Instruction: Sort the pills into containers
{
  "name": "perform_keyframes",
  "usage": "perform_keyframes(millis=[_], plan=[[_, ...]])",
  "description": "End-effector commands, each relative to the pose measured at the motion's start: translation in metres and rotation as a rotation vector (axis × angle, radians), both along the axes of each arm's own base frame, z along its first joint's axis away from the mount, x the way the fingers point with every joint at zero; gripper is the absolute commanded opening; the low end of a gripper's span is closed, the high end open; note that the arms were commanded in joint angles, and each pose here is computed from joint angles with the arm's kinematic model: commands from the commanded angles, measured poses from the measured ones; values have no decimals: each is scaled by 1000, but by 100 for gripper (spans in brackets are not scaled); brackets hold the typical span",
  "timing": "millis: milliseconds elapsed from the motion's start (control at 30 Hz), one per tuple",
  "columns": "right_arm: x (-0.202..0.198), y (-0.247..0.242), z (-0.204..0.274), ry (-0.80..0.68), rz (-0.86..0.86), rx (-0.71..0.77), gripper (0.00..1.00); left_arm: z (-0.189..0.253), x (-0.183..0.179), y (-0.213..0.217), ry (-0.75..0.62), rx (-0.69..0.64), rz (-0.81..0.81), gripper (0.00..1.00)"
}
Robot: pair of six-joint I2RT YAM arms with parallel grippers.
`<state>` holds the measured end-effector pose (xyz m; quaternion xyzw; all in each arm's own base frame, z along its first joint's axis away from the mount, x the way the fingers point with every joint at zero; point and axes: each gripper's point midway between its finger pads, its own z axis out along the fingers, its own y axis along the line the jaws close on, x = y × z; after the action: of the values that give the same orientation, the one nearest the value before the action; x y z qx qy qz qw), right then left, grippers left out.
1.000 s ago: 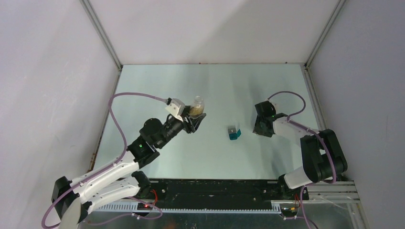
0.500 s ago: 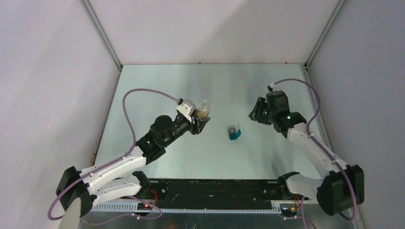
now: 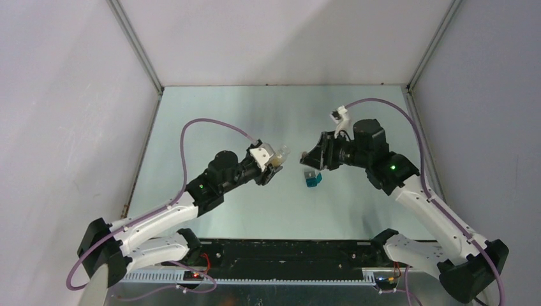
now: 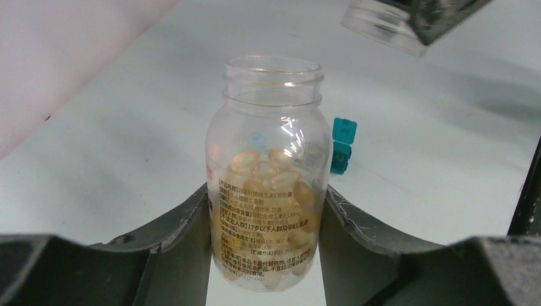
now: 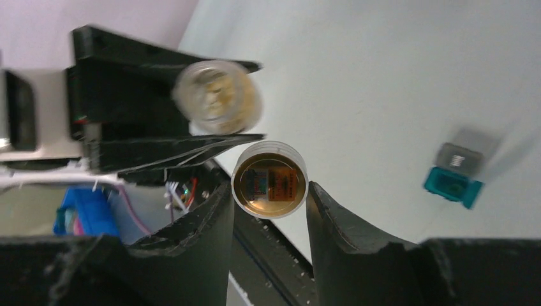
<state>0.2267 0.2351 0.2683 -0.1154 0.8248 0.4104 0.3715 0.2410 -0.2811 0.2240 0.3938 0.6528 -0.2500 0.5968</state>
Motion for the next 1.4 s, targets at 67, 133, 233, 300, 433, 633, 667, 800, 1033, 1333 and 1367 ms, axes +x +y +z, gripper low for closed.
perform_keyframes(millis=[67, 133, 233, 300, 433, 633, 667, 800, 1033, 1333, 1367], plan=[[-23, 34, 36, -81, 167, 39, 37, 13, -3, -6, -100, 80, -63, 0], [-23, 38, 34, -76, 180, 31, 37, 10, -5, -8, -109, 98, -72, 0], [-19, 44, 24, -38, 176, 2, 37, 5, -7, -12, -113, 120, -80, 0], [-16, 47, 20, -32, 173, -7, 37, 3, -9, -15, -113, 125, -90, 0], [-13, 50, 17, -24, 166, -23, 37, 4, -12, -17, -116, 123, -103, 0], [-14, 51, 13, -20, 179, -42, 37, 7, -21, -21, -137, 107, -156, 0], [-15, 51, 12, -18, 182, -45, 37, 7, -23, -22, -143, 104, -167, 0], [-15, 49, 8, -9, 184, -68, 37, 12, -26, -20, -169, 88, -173, 0], [-17, 42, 7, -8, 174, -91, 38, 20, -17, -11, -199, 77, -102, 0], [-23, 51, 8, -2, 237, -64, 38, 26, -23, -12, -224, 65, -126, 0], [-25, 52, 7, -4, 255, -65, 38, 25, -23, -12, -226, 68, -129, 0]])
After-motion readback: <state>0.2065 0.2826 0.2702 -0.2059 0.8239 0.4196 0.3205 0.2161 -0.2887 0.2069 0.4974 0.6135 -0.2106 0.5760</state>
